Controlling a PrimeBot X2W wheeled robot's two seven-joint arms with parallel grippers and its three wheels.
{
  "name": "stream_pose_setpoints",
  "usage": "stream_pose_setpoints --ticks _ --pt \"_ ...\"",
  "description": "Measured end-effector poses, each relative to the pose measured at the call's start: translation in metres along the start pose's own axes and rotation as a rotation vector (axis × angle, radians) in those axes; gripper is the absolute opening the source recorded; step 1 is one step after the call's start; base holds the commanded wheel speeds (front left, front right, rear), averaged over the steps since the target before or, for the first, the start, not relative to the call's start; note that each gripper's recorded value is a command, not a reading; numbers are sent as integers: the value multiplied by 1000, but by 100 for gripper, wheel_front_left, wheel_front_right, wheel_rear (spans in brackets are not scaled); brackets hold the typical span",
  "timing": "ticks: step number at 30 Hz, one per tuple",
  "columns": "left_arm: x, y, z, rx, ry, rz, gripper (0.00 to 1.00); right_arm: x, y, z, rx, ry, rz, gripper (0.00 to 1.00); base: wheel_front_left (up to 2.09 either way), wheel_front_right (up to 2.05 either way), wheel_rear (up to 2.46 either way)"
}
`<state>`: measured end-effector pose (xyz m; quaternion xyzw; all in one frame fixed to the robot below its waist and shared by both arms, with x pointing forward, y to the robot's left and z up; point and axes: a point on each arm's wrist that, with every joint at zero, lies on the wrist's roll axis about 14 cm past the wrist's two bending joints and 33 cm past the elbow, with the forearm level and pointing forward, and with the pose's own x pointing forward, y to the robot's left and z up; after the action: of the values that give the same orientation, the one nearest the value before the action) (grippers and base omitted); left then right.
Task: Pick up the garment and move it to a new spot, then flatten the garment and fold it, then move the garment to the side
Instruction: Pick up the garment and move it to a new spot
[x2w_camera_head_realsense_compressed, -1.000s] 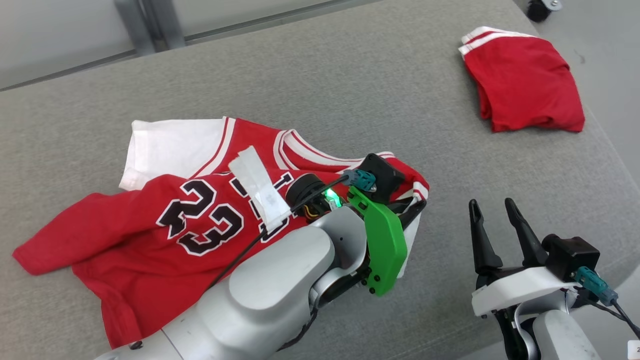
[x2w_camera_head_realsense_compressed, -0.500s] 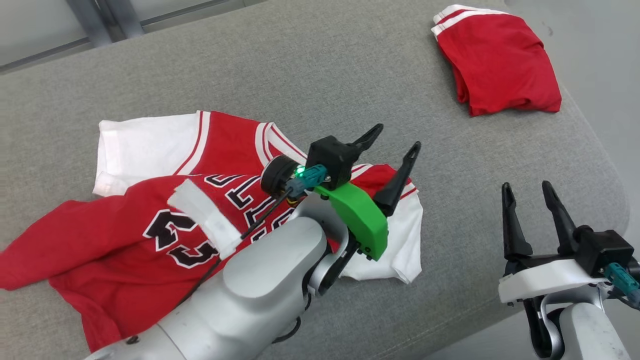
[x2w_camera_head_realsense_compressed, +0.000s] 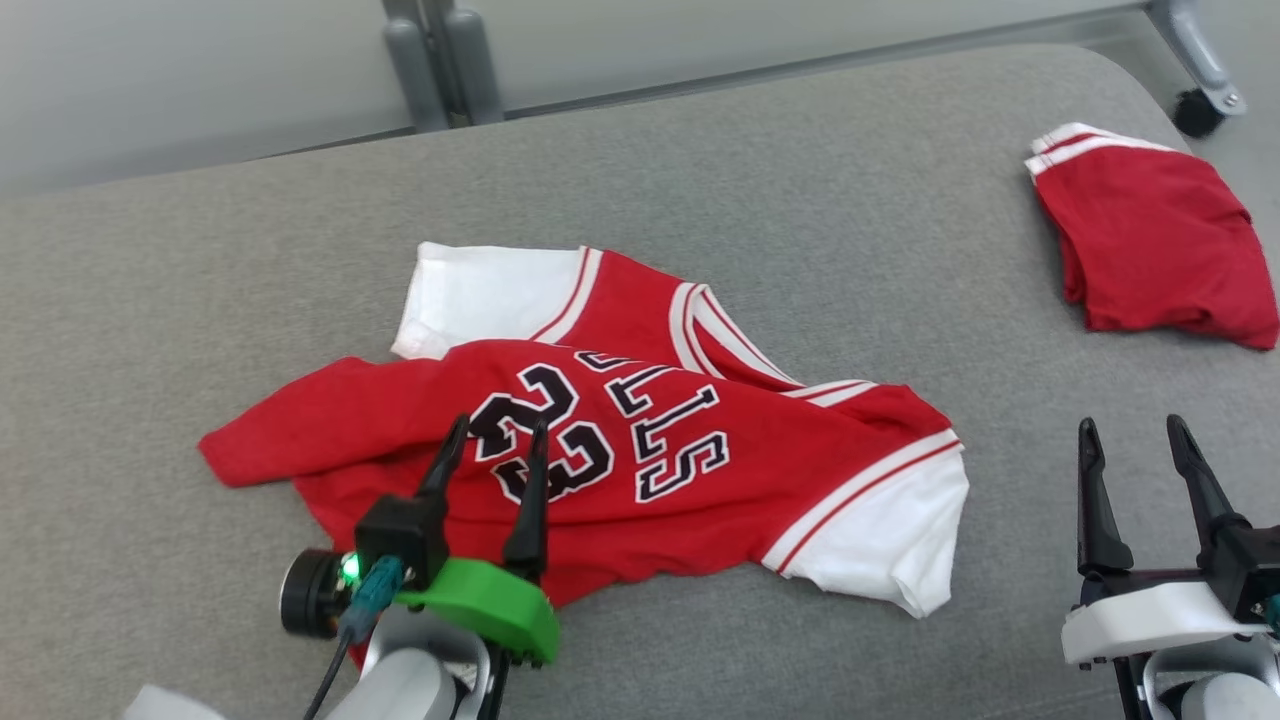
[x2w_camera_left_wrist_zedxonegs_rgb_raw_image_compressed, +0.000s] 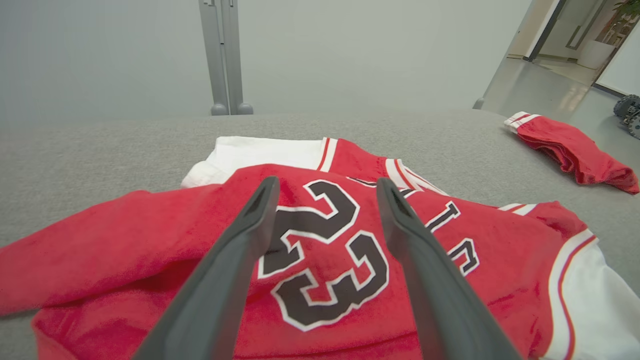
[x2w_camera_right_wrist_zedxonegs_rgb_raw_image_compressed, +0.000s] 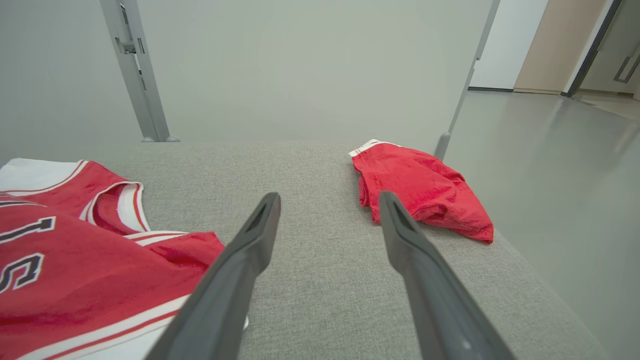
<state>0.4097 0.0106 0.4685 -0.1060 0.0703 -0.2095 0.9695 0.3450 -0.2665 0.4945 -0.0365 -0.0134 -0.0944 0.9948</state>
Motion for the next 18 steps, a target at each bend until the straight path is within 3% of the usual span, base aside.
stream_pose_setpoints --ticks 8,13,18 --pt "-101 73 -13 -11 -5 314 100 0 29 2 22 -13 95 100 0 0 0" --pt "-148 95 -17 -13 -23 427 100 -1 43 12 36 -44 140 100 0 0 0" --pt "-169 100 -12 -17 -67 469 100 -2 55 22 41 -76 178 100 0 0 0"
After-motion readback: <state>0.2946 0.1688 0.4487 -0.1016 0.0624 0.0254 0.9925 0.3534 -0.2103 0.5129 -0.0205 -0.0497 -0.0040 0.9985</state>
